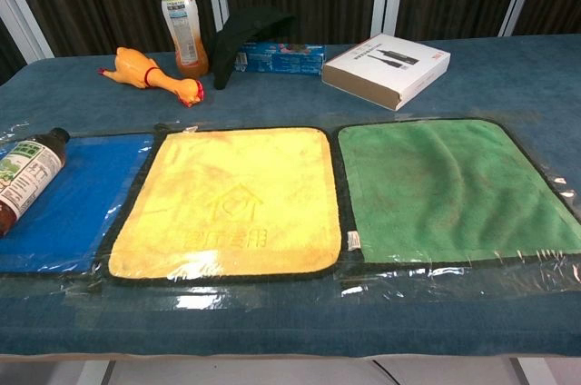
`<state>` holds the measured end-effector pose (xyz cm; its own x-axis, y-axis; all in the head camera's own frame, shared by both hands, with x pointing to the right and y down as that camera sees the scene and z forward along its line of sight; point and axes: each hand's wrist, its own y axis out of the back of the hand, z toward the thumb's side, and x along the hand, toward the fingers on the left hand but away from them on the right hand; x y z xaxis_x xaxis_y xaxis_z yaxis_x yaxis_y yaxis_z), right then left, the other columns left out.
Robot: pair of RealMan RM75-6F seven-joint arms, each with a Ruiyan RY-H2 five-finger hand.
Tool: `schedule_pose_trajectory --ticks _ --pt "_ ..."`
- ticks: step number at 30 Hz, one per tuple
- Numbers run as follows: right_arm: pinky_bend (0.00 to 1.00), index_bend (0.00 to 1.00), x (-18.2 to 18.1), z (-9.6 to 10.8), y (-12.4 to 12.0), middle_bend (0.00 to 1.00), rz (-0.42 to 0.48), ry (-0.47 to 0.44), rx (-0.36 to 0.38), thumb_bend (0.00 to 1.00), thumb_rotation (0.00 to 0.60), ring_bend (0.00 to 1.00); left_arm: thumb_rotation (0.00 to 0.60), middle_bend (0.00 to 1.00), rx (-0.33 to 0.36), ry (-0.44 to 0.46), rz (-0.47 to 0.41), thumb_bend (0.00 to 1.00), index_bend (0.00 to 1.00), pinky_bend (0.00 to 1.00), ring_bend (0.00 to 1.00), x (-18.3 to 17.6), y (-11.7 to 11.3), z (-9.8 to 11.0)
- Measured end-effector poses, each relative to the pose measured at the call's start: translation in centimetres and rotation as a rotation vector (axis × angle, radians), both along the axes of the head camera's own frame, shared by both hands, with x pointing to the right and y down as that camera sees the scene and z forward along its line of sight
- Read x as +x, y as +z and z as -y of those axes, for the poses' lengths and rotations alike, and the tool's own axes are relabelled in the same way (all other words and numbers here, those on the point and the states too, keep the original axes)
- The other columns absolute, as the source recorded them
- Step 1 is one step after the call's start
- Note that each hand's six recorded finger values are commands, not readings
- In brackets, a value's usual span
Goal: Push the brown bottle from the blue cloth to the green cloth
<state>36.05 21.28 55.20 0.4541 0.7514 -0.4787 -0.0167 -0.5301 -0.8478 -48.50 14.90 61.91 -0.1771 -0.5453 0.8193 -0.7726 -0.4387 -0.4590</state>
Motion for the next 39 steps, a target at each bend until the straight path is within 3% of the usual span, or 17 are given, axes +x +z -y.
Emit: schedule_pose_trajectory --ticks 4,9,17,30,39 --pt "0.02 0.0 0.5 -0.4 0.4 0.0 -0.017 0.0 -0.031 0.21 0.6 0.0 0.223 0.14 -0.079 -0.027 -0.019 0.12 0.0 0.17 0.08 0.1 1.0 -0.8" --pt "0.02 0.0 1.0 -0.8 0.6 0.0 -0.003 0.0 -0.075 0.21 0.6 0.0 0.223 0.14 -0.121 -0.007 0.003 0.13 0.0 0.17 0.08 0.4 2.2 -0.6" --pt "0.02 0.0 2.2 -1.4 0.1 0.0 -0.007 0.009 -0.059 0.21 0.6 0.0 0.174 0.14 -0.189 0.023 0.029 0.11 0.0 0.17 0.11 1.1 4.1 -0.8" --pt "0.02 0.0 3.2 -2.9 -0.3 0.0 0.015 0.005 -0.073 0.21 0.6 0.0 0.209 0.14 -0.255 0.046 0.011 0.13 0.0 0.18 0.14 2.3 5.5 -1.1" --pt "0.02 0.0 4.0 -3.3 -0.2 0.0 0.017 0.01 -0.091 0.21 0.6 0.0 0.237 0.15 -0.3 0.051 -0.08 0.13 0.0 0.22 0.14 5.0 6.1 -1.6"
